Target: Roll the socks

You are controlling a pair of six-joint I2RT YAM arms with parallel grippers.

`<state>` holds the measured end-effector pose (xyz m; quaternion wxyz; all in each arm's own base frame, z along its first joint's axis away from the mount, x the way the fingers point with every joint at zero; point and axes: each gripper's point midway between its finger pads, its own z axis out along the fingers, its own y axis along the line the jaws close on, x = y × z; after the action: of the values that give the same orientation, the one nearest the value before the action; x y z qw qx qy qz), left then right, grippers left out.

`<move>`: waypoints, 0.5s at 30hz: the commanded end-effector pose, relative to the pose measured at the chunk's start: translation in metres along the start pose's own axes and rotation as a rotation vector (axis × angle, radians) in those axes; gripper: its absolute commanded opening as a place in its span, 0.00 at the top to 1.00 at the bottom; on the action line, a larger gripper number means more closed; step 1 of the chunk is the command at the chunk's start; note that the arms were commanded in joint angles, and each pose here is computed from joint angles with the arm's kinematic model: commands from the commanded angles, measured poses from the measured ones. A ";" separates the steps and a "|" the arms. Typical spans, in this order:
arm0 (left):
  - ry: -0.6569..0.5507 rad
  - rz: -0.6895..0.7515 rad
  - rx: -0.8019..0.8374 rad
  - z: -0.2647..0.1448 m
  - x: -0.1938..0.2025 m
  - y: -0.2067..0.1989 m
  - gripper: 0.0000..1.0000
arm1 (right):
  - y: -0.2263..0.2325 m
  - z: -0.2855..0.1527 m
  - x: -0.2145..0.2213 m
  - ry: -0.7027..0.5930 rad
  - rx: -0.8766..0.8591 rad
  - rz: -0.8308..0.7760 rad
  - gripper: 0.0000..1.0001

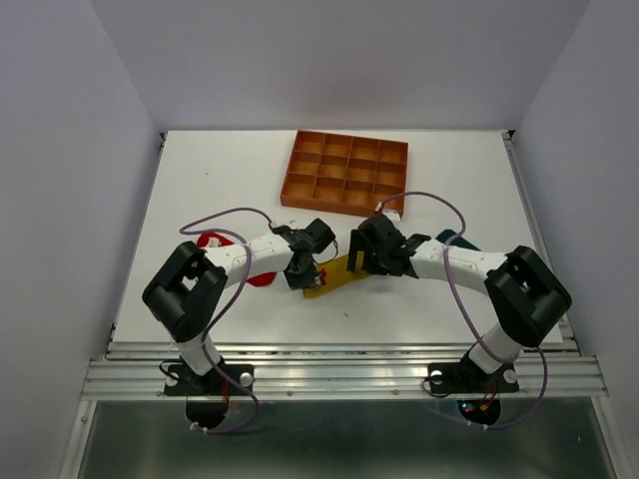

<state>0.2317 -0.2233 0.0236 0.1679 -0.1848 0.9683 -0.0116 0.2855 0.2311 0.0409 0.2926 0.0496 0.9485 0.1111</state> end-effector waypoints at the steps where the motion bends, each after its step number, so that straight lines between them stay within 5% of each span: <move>1: 0.020 -0.091 0.085 -0.013 0.010 -0.004 1.00 | 0.025 0.012 -0.028 -0.065 -0.051 -0.036 0.00; 7: 0.090 -0.137 0.147 -0.017 0.034 0.000 0.95 | 0.049 0.031 -0.042 -0.072 -0.104 -0.126 0.00; 9: 0.096 -0.123 0.180 -0.026 0.043 -0.002 0.70 | 0.051 0.035 -0.052 -0.103 -0.092 -0.166 0.00; 10: 0.083 -0.125 0.200 -0.033 0.043 -0.004 0.35 | 0.052 0.037 -0.055 -0.108 -0.089 -0.193 0.00; 12: 0.067 -0.108 0.217 -0.044 0.048 -0.007 0.08 | 0.064 0.039 -0.057 -0.101 -0.135 -0.228 0.00; 15: 0.018 -0.096 0.241 -0.065 0.042 -0.004 0.01 | 0.079 0.047 -0.059 -0.108 -0.199 -0.293 0.00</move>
<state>0.1758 -0.2451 0.0426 0.1486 -0.2027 0.9606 -0.1187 0.3415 0.2797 0.0382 0.3243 -0.0579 0.9363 0.1217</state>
